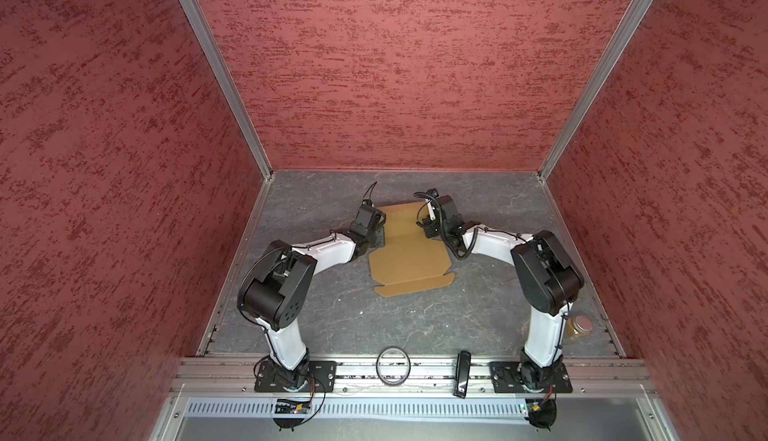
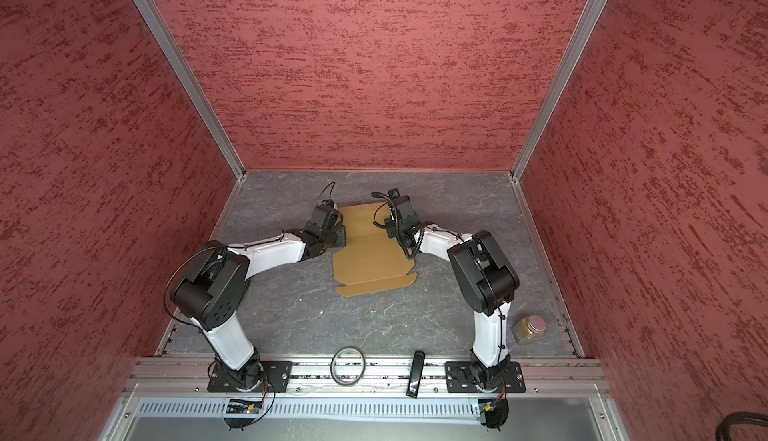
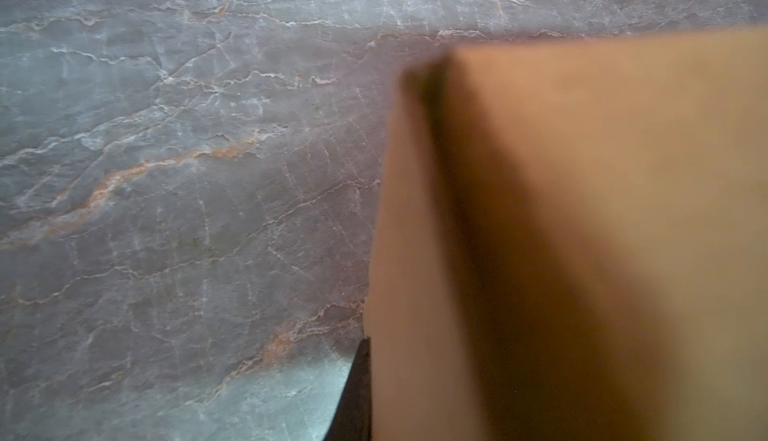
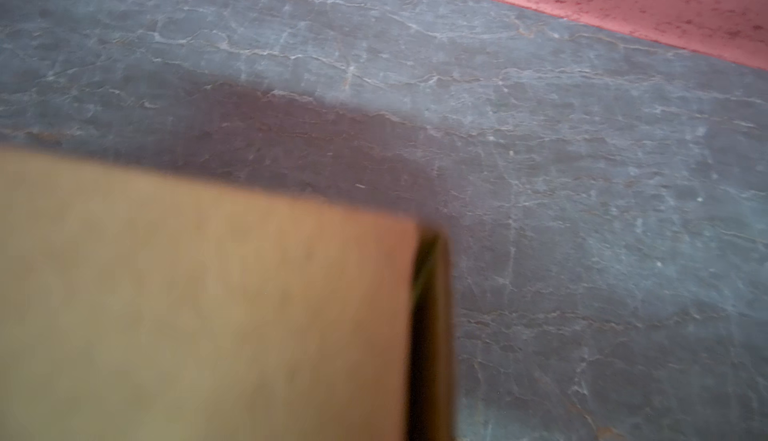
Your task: Fold the paper box
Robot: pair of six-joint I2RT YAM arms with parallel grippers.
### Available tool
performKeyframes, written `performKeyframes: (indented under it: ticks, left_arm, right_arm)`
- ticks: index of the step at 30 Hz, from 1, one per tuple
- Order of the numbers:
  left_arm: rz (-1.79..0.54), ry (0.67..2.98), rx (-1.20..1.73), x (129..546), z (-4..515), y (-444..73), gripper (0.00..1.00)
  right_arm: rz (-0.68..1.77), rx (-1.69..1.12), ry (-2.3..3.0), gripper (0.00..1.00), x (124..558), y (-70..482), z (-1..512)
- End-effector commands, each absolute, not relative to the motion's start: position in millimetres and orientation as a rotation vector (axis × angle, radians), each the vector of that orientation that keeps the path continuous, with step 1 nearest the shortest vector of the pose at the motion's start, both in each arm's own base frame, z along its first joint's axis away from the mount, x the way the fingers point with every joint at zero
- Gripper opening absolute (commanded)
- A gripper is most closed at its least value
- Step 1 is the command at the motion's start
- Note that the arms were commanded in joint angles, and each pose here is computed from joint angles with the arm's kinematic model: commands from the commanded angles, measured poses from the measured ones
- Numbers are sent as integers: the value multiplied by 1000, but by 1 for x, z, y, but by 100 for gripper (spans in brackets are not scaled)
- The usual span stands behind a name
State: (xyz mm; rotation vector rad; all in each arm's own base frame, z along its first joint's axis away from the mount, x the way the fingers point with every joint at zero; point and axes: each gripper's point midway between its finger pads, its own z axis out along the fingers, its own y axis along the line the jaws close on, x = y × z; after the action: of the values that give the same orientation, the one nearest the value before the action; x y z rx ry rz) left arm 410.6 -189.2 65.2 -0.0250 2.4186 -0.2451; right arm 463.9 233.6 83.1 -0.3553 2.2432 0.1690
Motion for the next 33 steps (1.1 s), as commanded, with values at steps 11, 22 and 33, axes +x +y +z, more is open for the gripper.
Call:
performKeyframes:
  ticks: [11, 22, 33]
  left_arm:
    - [-207, 2478, -109, 393, 60, -176, 10]
    - [-231, 2494, -122, 390, 66, -177, 10]
    - [-228, 2514, -168, 386, 61, -175, 10]
  right_arm:
    - [208, -247, 2219, 12, 461, 230, 97]
    - [174, -309, 2266, 0, 461, 229, 84]
    - [207, -314, 2269, 14, 458, 232, 89]
